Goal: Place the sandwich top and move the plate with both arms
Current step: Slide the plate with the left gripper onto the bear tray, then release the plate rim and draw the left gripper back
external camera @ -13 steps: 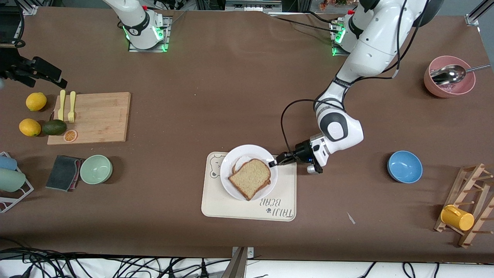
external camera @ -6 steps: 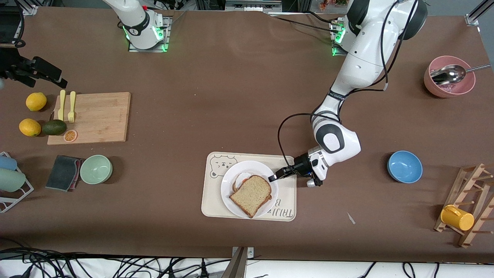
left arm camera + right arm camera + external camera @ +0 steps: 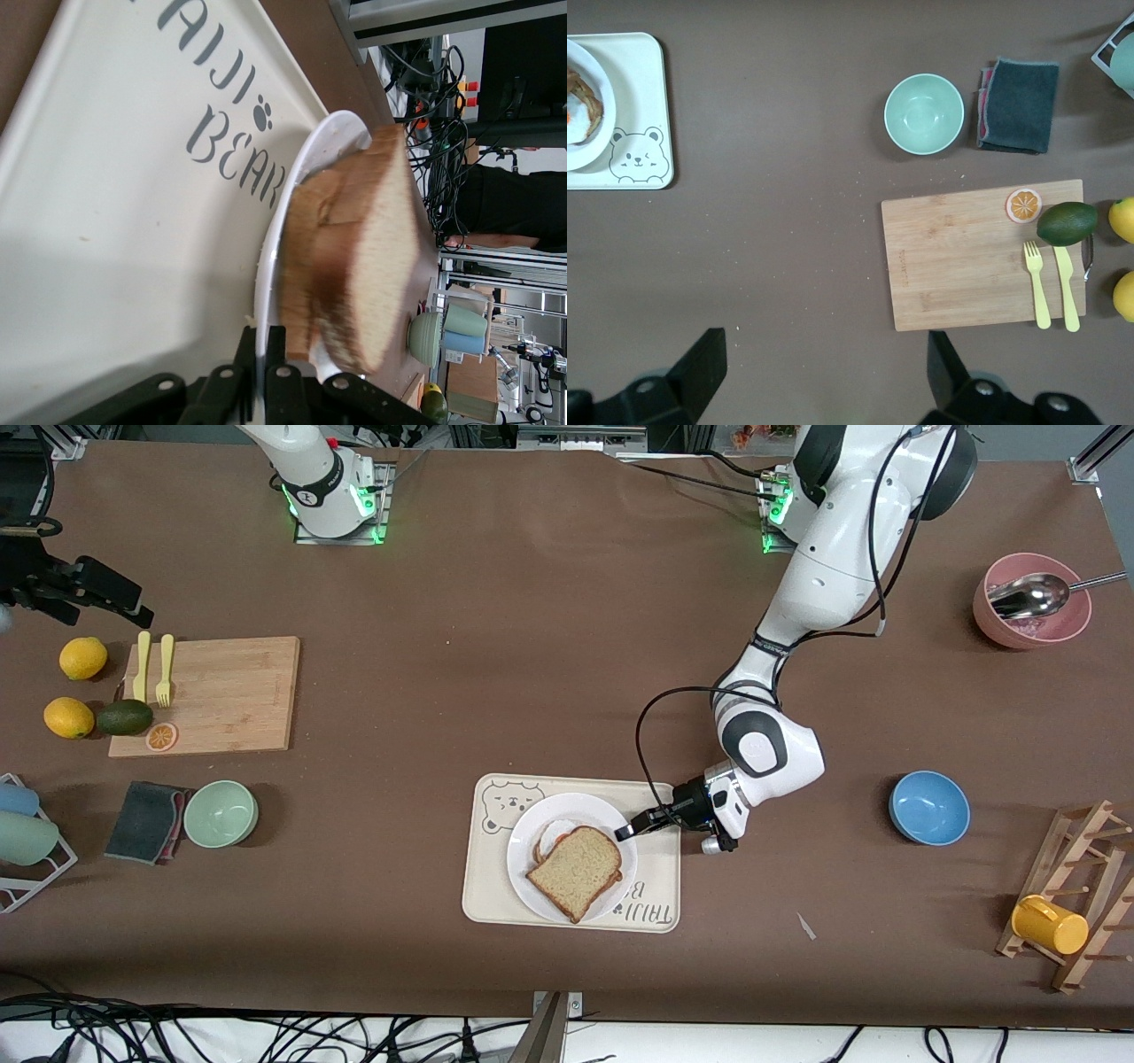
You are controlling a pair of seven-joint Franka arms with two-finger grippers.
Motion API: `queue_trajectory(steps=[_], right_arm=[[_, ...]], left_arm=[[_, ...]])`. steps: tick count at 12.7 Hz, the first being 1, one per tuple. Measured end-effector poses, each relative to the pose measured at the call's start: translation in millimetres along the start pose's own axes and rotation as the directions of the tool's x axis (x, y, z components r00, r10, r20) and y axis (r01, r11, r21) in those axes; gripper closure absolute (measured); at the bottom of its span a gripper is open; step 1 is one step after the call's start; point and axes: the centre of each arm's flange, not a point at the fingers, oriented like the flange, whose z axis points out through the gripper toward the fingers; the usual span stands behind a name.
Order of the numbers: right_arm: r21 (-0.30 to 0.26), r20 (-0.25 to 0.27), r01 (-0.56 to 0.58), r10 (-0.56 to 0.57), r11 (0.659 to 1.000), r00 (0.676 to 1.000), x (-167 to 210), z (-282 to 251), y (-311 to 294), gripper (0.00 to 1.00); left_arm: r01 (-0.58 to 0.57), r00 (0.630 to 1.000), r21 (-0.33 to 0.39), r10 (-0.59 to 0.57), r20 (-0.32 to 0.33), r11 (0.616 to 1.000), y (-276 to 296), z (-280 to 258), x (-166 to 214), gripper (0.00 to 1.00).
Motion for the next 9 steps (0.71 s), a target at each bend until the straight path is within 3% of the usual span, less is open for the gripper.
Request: queue_trajectory(steps=[2, 4, 9], right_arm=[[-0.003, 0.001, 0.000, 0.000, 1.000, 1.000, 0, 0, 0, 0.00], [-0.004, 0.002, 0.000, 0.000, 1.000, 1.000, 0, 0, 1, 0.00], [-0.004, 0.002, 0.001, -0.001, 1.000, 1.000, 0, 0, 1, 0.00]], left_arm=[[0.000, 1.000, 0.000, 0.000, -0.003, 1.000, 3, -3, 1, 0.85], [0.002, 1.000, 0.003, -0.002, -0.008, 1.000, 5, -8, 2, 0.68], [-0.006, 1.000, 0.052, 0.007, -0.008, 0.999, 2, -44, 3, 0.68]])
